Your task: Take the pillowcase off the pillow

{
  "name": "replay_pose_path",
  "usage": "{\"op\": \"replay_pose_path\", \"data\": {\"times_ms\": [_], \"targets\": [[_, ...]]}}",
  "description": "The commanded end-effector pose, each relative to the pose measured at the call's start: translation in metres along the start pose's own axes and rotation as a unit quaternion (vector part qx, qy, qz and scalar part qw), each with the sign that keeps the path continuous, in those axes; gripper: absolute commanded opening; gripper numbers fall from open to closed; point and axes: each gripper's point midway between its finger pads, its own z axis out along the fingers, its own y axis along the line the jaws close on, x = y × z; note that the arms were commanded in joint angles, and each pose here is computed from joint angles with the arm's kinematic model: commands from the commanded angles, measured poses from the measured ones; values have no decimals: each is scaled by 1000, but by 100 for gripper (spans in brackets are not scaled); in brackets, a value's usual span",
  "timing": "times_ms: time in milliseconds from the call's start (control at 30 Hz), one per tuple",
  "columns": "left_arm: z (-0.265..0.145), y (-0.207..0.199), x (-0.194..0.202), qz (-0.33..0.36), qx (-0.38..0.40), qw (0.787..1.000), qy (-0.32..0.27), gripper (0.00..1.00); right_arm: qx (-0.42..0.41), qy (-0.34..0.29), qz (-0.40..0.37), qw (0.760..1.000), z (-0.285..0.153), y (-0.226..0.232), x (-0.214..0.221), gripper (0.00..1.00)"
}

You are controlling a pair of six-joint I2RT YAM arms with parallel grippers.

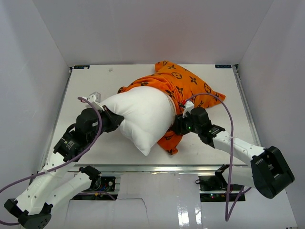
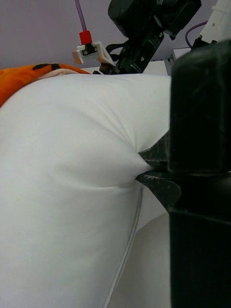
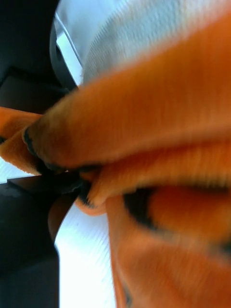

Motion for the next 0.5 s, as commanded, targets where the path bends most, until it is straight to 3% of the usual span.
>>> {"op": "replay_pose_path", "data": {"times_ms": [0,67,100,133,300,467], "targets": [[-28,-41,-48,-2,58,997,-57,0,84,-44,46,994,-2,-40,-9,45],[-41,-44,-65,7,38,997,-69,0,126,-55,62,989,-8,-62,-12,42],[-46,-45,-71,13,32,997,-74,0,150,-65,79,983,-14,-80,-17,17],[-52,-46,-77,16,31,996,-80,0,165,-70,93,979,-17,-91,-18,8],[-89,-49,-101,21,31,993,-114,0,239,-90,165,953,-36,-156,-25,8],[-96,-39,-97,27,16,993,-109,0,296,-81,232,923,-43,-221,-21,8]]}}
